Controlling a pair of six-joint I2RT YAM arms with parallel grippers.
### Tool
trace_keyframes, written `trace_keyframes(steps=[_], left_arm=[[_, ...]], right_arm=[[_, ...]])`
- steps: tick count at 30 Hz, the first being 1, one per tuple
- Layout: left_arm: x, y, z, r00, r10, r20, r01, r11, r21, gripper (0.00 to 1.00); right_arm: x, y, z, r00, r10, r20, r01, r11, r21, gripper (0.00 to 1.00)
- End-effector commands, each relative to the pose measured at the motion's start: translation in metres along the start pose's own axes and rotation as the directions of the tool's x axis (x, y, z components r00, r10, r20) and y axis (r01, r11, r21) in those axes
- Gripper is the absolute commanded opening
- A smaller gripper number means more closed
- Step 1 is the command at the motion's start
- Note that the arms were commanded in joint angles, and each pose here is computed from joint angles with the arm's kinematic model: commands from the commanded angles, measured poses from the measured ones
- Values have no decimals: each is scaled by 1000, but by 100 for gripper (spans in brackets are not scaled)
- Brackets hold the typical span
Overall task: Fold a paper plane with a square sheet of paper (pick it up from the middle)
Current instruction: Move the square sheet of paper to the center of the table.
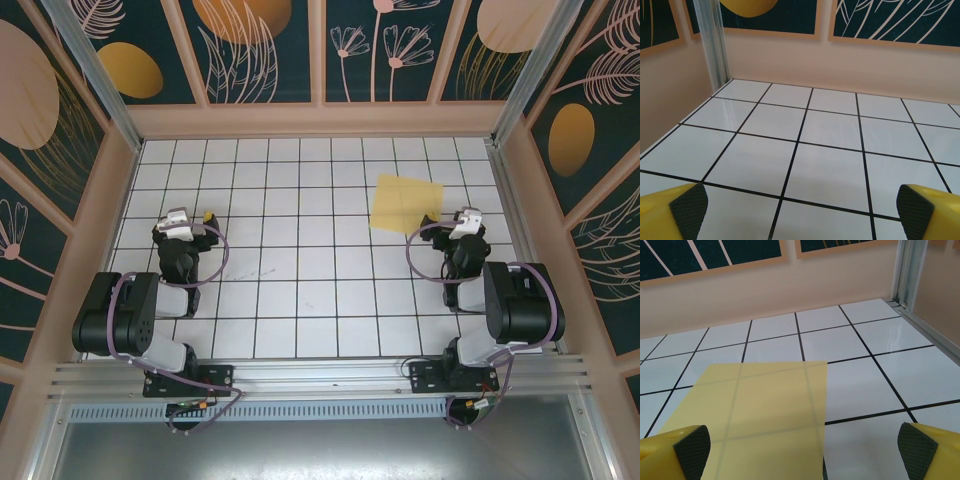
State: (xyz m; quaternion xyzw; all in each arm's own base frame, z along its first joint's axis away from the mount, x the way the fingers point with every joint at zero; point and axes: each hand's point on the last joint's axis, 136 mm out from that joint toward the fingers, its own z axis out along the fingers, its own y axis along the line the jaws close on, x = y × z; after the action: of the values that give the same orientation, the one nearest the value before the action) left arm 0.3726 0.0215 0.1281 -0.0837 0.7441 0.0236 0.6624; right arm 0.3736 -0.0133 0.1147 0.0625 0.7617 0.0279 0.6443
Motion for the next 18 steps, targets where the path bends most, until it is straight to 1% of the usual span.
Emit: trace_keyframes(steps=[1,11,15,18], left_arm=[[-8,0,3,999,9,31,-9,1000,5,99],[-10,0,1,999,8,39,-8,1000,3,98],[-21,13,5,1000,-19,21,21,997,-79,99],[-34,21,9,999,-35,-3,34,989,-142,99]], right_arm=[[-6,2,2,1000,-8,17,8,1000,-23,99],[-6,3,2,1000,-9,20,10,1000,-28,99],[-22,4,4,1000,-12,8,13,1000,-13,99],[-48,0,0,1000,15,15,-16,999,51,99]])
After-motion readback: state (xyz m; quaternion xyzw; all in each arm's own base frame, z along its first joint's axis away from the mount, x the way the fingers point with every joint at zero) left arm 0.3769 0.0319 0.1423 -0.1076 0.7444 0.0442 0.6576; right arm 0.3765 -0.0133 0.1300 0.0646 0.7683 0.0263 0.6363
